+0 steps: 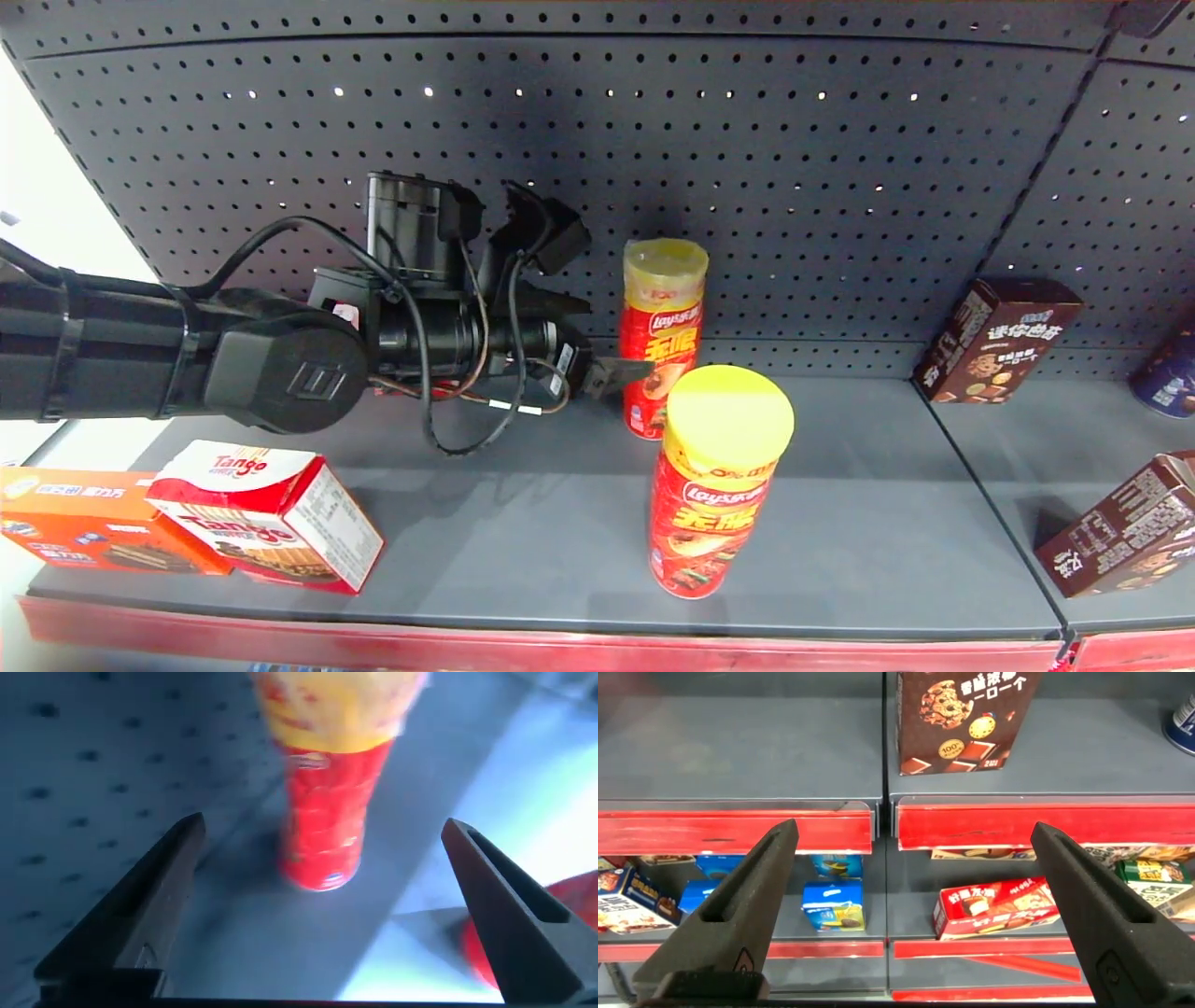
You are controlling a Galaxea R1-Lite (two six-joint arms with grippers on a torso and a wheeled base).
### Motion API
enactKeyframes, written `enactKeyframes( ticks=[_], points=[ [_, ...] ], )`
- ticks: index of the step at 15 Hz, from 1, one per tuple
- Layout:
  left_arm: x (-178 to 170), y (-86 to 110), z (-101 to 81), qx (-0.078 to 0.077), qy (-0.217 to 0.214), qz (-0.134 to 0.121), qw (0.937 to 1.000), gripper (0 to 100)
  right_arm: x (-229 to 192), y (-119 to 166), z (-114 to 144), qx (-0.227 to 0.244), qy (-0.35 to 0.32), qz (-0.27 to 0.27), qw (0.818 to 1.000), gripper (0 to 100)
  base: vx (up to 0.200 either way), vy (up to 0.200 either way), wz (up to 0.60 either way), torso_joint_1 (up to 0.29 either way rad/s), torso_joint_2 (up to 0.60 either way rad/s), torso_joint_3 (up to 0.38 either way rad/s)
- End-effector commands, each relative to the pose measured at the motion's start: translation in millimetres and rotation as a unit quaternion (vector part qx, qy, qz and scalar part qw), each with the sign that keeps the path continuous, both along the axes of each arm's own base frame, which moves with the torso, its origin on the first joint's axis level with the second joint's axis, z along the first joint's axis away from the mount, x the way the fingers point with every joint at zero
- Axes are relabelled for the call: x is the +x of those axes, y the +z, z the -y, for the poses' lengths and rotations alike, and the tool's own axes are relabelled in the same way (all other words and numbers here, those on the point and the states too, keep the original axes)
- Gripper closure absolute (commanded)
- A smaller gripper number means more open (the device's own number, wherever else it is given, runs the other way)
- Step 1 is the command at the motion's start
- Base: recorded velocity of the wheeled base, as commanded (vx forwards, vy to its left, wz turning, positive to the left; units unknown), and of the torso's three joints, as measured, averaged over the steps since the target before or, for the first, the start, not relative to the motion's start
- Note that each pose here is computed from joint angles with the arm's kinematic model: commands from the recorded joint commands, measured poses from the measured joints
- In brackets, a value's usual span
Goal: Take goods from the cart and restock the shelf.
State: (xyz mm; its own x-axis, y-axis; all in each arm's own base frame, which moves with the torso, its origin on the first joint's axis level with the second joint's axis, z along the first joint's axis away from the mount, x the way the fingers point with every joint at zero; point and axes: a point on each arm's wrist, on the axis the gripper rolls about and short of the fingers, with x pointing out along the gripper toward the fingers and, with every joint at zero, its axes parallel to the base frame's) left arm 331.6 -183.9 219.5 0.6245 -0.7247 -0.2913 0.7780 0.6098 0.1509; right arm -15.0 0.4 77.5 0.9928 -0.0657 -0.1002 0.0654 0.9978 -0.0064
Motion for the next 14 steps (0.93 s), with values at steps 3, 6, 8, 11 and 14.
enactKeyframes(
  ticks=[3,6,8,11,14],
  points=[
    [0,-4.6,4.5,0.018,0.026,0.005,0.9995,0,0,0,0,-0.001,0.0,0.0,1.0,0,0.0,0.0,0.0,0.0,0.0,0.0],
    [8,-12.6,8.1,0.028,0.046,0.001,0.9986,0,0,0,0,0.0,0.0,0.0,1.0,0,0.0,0.0,0.0,0.0,0.0,0.0],
    [11,-18.9,9.1,0.035,0.059,-0.003,0.9976,0,0,0,0,-0.001,0.0,0.0,1.0,0,0.0,0.0,0.0,0.0,0.0,0.0],
    [16,-21.5,9.7,0.039,0.077,0.0,0.9963,0,0,0,0,0.0,0.0,0.0,1.0,0,0.0,0.0,0.0,0.0,0.0,0.0],
    [17,-18.7,8.9,0.037,0.08,0.005,0.9961,0,0,0,0,0.0,0.0,0.0,1.0,0,0.0,0.0,0.0,0.0,0.0,0.0]
  ],
)
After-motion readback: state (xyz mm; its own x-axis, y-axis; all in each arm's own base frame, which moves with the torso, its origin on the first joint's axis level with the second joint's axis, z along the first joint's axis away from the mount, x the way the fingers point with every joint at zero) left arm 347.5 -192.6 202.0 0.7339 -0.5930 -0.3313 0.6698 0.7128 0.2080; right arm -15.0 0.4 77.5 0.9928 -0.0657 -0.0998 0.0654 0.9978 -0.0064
